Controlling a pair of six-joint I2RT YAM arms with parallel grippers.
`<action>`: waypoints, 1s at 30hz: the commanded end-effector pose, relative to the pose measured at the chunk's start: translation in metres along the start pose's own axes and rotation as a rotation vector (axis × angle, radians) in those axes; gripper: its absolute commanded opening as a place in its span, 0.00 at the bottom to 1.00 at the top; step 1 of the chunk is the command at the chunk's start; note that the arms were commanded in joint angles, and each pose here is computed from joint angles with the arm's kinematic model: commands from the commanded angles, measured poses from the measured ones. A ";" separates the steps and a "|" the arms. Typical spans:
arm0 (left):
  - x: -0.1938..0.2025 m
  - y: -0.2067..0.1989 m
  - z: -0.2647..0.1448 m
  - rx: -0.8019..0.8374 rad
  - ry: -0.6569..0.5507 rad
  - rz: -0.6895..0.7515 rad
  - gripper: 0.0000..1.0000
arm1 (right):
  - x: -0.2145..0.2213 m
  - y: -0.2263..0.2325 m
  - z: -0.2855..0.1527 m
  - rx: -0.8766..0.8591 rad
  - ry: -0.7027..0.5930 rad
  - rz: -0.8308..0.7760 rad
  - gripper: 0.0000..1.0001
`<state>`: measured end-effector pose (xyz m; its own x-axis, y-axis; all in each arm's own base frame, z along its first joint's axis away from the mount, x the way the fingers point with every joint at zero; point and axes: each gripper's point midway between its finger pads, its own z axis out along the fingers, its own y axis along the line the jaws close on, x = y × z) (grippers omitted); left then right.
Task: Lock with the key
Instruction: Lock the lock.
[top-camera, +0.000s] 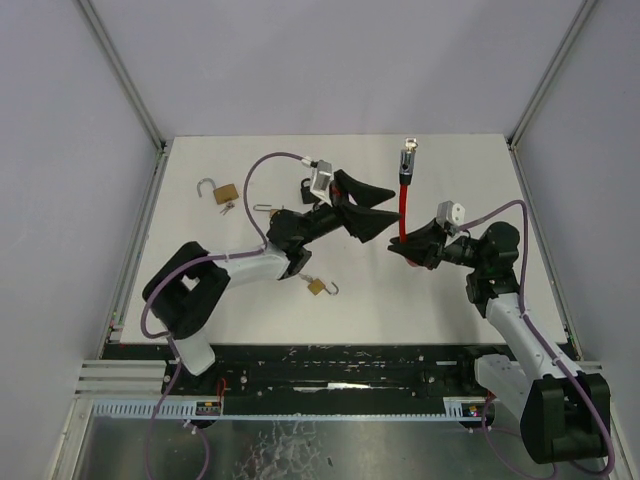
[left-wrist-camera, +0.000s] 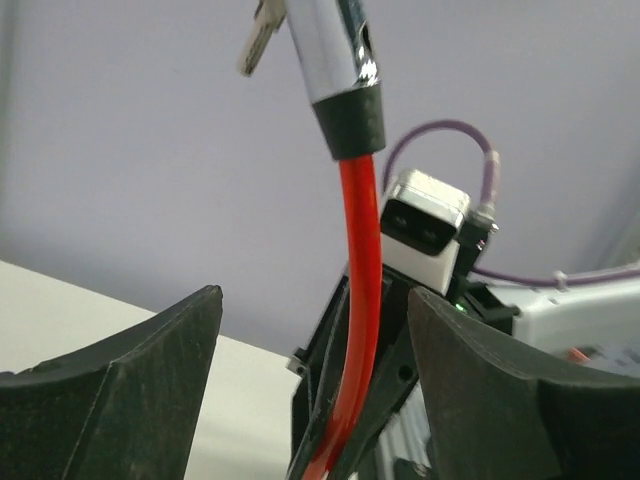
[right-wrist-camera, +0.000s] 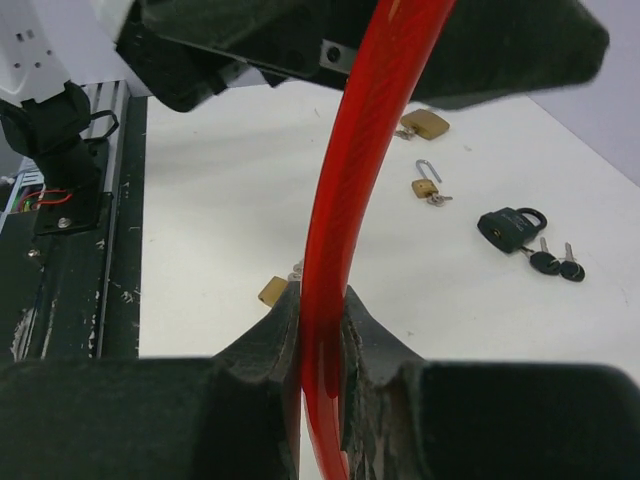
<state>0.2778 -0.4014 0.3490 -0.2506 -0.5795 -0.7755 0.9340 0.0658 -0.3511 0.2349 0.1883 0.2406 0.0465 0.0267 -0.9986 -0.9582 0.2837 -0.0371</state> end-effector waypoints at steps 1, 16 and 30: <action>-0.002 -0.042 0.003 0.260 0.050 -0.090 0.73 | -0.025 0.012 -0.001 -0.075 -0.040 -0.108 0.00; 0.006 -0.055 0.014 0.391 0.119 -0.166 0.41 | -0.014 0.013 0.000 -0.116 -0.008 -0.075 0.00; 0.007 -0.065 0.017 0.462 0.152 -0.127 0.00 | -0.012 0.014 -0.001 -0.127 0.007 -0.066 0.02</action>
<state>0.2360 -0.4304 0.3532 -0.4581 -0.3880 -0.7998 0.8765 -0.3472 -0.3335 0.2133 0.1927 0.2293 0.0161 0.0039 -0.9999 -0.9885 0.1504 -0.0153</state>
